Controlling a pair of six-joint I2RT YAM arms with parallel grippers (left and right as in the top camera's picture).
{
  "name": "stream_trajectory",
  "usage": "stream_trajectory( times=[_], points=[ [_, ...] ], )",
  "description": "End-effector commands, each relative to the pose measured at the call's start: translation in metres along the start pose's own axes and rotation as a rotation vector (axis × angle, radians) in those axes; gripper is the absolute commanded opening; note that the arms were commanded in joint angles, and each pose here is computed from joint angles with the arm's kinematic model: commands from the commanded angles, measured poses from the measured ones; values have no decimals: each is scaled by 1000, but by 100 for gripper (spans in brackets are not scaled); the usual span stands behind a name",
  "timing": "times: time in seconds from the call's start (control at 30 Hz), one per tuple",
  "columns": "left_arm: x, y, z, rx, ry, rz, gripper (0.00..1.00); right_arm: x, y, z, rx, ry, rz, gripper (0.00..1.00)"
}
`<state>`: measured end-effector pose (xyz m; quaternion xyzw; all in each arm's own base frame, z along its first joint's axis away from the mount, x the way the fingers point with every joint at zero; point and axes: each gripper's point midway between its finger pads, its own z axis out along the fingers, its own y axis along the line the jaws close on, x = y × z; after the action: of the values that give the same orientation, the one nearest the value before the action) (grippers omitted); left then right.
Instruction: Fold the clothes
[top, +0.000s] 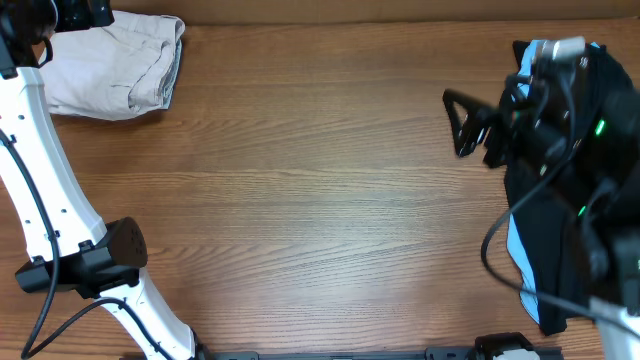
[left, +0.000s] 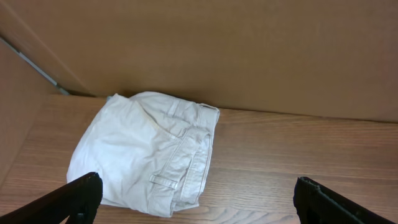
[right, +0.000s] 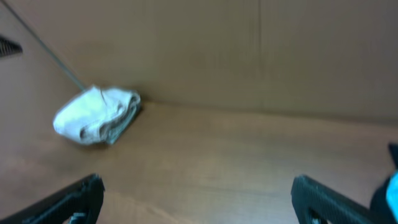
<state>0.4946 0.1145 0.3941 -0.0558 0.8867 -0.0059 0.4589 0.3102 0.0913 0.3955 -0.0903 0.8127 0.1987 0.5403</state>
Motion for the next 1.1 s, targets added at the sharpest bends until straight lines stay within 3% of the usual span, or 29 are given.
stream_trajectory(
  times=[0.0,0.3,0.5,0.87,1.07],
  points=[
    [-2,-5,-2,13,-8,-10,100,39,-6,3,4,-79,-35,100],
    [-2,-5,-2,14,-8,-10,100,158,-20,-3,-24,-340,-102,100],
    [-2,-5,-2,14,-8,-10,100,205,-29,5,-34,-426,-130,100],
    [-2,-5,-2,13,-8,-10,100,213,-33,-5,2,-430,-124,100],
    [-2,-5,-2,14,-8,-10,100,229,-32,2,-14,-357,-109,100]
  ],
)
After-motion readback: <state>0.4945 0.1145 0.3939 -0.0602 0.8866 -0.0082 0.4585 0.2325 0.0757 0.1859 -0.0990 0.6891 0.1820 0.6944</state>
